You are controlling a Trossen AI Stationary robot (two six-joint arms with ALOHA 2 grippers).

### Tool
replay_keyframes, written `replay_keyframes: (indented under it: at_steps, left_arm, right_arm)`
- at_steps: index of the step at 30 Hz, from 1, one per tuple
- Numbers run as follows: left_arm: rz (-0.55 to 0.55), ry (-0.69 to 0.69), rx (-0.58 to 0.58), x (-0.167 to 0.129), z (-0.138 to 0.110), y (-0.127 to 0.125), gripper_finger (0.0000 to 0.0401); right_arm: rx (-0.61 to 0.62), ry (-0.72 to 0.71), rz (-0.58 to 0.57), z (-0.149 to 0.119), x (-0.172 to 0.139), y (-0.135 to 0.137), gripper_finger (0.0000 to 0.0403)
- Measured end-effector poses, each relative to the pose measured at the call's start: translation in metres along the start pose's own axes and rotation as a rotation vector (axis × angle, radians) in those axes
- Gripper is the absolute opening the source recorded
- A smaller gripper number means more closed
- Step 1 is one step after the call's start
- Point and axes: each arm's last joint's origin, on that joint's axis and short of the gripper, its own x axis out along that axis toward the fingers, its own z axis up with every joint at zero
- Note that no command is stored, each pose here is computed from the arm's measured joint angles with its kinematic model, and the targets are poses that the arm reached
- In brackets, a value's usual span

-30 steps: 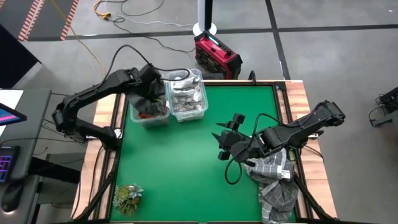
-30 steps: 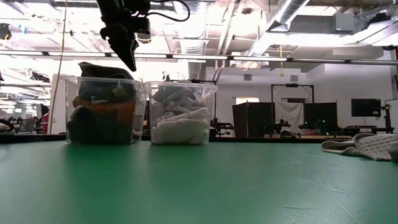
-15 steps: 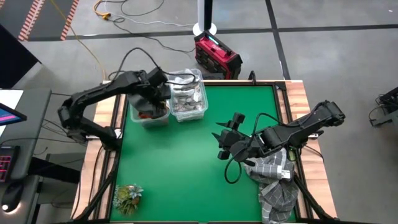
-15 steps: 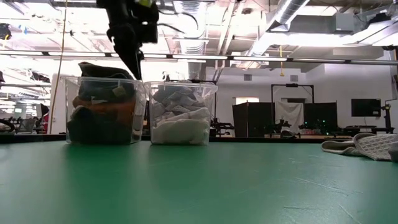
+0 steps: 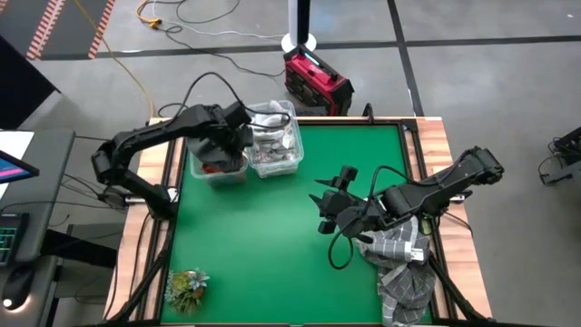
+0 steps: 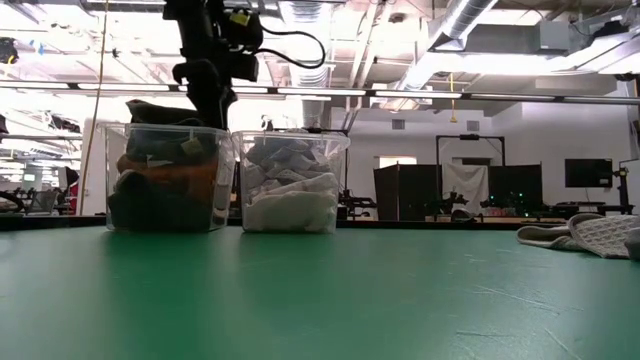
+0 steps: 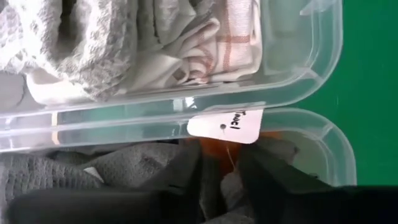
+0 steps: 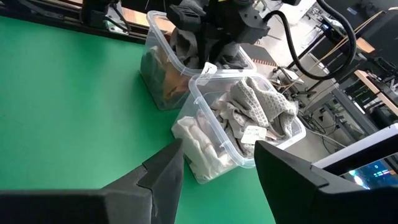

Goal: Sort towels by color in basket
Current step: Put the gray towel into the left transparent bin

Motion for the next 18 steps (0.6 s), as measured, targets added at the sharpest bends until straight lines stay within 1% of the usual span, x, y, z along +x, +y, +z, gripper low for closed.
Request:
replay_keyframes:
  at_steps: [4,5,12,18]
  left_arm:
    - [-0.004,-0.001,0.033,0.0,0.001,-0.003,0.0019]
    - [-0.006,-0.001,0.04,0.0,0.002,-0.004,0.001]
    - [-0.008,0.007,0.065,-0.009,-0.004,-0.006,0.0001]
    - [0.042,-0.035,0.067,-0.028,-0.01,-0.007,0.0001]
  right_arm:
    - [0.0,0.0,0.0,0.0,0.0,0.0,0.0225]
    - [0.0,0.0,0.0,0.0,0.0,0.0,0.0225]
    - [0.0,0.0,0.0,0.0,0.0,0.0,0.0225]
    - [0.001,0.0,0.0,0.0,0.0,0.0,0.0225]
